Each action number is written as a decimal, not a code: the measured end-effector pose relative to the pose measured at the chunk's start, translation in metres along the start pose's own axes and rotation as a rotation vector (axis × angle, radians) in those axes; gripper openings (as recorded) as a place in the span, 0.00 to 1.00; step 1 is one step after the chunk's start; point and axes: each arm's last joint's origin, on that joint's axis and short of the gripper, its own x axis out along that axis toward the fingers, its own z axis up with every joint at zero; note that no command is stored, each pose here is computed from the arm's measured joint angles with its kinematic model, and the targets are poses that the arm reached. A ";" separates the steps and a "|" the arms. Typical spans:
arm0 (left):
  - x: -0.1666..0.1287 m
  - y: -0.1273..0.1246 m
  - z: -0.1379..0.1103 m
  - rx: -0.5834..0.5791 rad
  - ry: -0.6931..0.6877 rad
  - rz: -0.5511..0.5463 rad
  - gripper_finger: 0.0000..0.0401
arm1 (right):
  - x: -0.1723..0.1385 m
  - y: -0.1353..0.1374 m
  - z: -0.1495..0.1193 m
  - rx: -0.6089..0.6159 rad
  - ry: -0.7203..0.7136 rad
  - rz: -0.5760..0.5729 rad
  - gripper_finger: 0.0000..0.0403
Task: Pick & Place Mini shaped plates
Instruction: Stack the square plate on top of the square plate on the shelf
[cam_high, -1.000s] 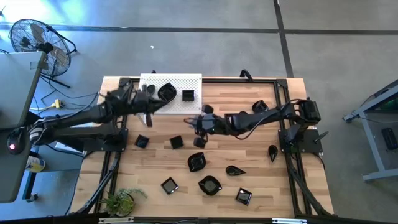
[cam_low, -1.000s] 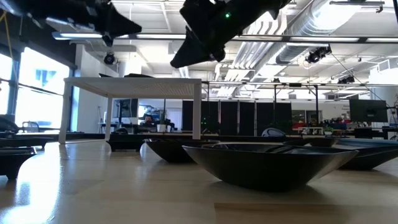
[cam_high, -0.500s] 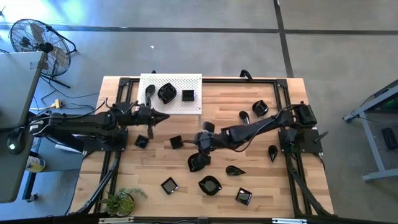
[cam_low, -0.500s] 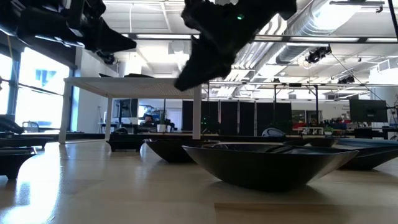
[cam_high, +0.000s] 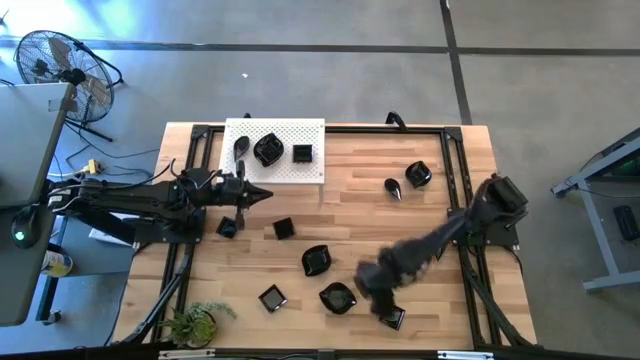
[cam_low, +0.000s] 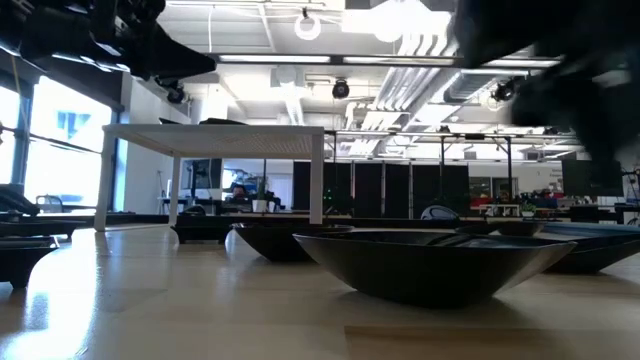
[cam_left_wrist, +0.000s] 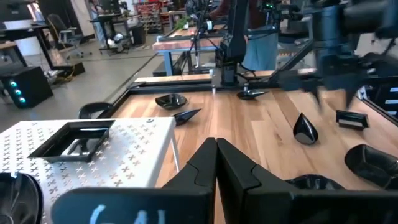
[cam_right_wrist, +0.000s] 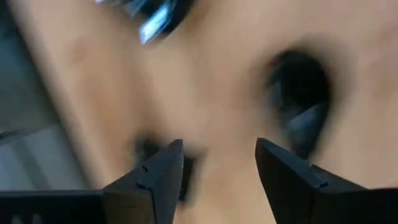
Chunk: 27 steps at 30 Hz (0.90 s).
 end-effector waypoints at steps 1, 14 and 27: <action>0.000 0.000 0.000 0.000 0.000 -0.001 0.00 | 0.002 0.008 -0.009 0.016 0.027 0.017 0.48; 0.000 0.000 0.002 -0.001 -0.025 -0.003 0.00 | 0.036 0.017 -0.052 0.243 -0.005 -0.020 0.43; 0.000 0.001 0.004 0.011 -0.037 0.003 0.00 | 0.058 0.003 -0.061 0.250 0.001 0.032 0.19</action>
